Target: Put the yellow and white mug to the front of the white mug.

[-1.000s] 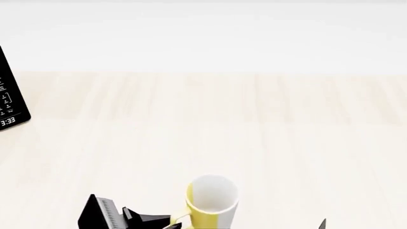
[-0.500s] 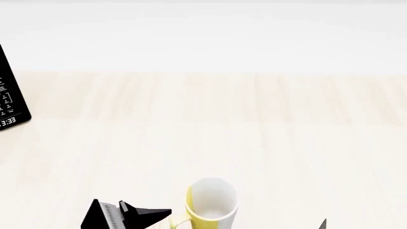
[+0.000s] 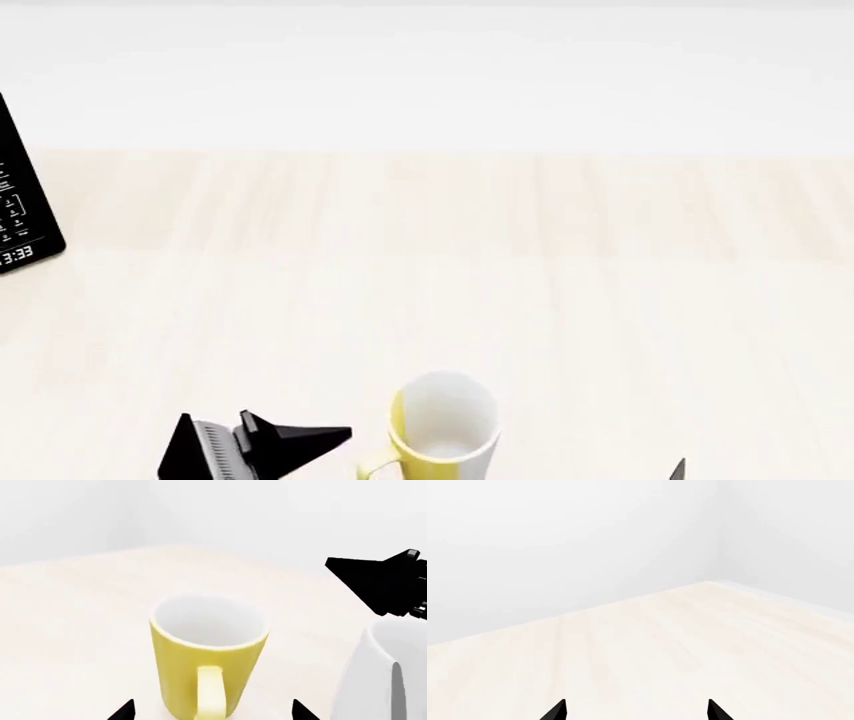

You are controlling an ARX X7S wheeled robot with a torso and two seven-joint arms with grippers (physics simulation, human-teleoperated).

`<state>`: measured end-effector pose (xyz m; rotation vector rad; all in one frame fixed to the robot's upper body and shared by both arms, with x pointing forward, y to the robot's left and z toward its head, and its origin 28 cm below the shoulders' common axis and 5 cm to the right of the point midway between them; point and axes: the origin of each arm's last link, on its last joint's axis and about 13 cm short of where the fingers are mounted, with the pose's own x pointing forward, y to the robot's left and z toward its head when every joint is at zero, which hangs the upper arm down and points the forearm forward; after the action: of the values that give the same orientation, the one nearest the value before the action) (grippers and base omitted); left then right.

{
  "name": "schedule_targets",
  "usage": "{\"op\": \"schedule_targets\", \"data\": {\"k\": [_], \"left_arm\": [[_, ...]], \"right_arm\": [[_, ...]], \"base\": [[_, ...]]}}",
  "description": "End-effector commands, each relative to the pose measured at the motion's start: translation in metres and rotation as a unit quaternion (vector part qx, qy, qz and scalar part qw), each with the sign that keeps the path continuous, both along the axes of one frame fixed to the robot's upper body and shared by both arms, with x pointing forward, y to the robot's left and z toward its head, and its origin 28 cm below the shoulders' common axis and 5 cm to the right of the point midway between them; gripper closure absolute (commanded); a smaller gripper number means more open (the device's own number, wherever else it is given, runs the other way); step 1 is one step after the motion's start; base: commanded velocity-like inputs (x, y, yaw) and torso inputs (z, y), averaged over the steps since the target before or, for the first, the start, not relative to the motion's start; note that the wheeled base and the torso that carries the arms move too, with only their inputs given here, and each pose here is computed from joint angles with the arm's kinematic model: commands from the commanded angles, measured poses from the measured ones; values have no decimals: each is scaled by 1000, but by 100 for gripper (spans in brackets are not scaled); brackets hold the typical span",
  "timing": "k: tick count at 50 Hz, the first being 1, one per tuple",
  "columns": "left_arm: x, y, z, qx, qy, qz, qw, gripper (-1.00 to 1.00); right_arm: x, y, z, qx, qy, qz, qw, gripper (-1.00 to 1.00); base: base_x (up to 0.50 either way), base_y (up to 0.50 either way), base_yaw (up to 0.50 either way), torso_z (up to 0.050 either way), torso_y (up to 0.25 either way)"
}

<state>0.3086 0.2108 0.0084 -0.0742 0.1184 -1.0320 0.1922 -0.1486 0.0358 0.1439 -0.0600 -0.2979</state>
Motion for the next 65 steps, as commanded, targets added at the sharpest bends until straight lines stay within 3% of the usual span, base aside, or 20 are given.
{"op": "schedule_targets", "data": {"k": [1,12,38,40,50,60,64,65], "left_arm": [[-3,3,8,-32,2,-15,999,-100],[-6,7,16,-78,0,-32,996,-100],[-9,16,26,-144,-4,-24,989,-100],[-11,19,31,-168,-6,-12,986,-100],[-20,33,30,-196,-15,11,980,-100],[-48,45,25,-228,-29,39,972,-100],[-65,48,15,-246,-32,72,966,-100],[-69,48,12,-235,-53,110,964,-100]], "right_arm": [[0,0,0,0,0,0,1000,-100],[0,0,0,0,1,0,1000,-100],[1,1,-1,-1,2,1,1000,-100],[1,2,-1,-1,3,3,1000,-100],[2,2,-2,-1,4,4,1000,-100],[1,2,-1,-2,3,3,1000,-100],[1,2,0,-2,2,3,1000,-100],[0,2,0,-2,2,3,1000,-100]], "base": [[0,0,0,0,0],[0,0,0,0,0],[0,0,0,0,0],[0,0,0,0,0],[0,0,0,0,0],[0,0,0,0,0],[0,0,0,0,0],[0,0,0,0,0]]}}
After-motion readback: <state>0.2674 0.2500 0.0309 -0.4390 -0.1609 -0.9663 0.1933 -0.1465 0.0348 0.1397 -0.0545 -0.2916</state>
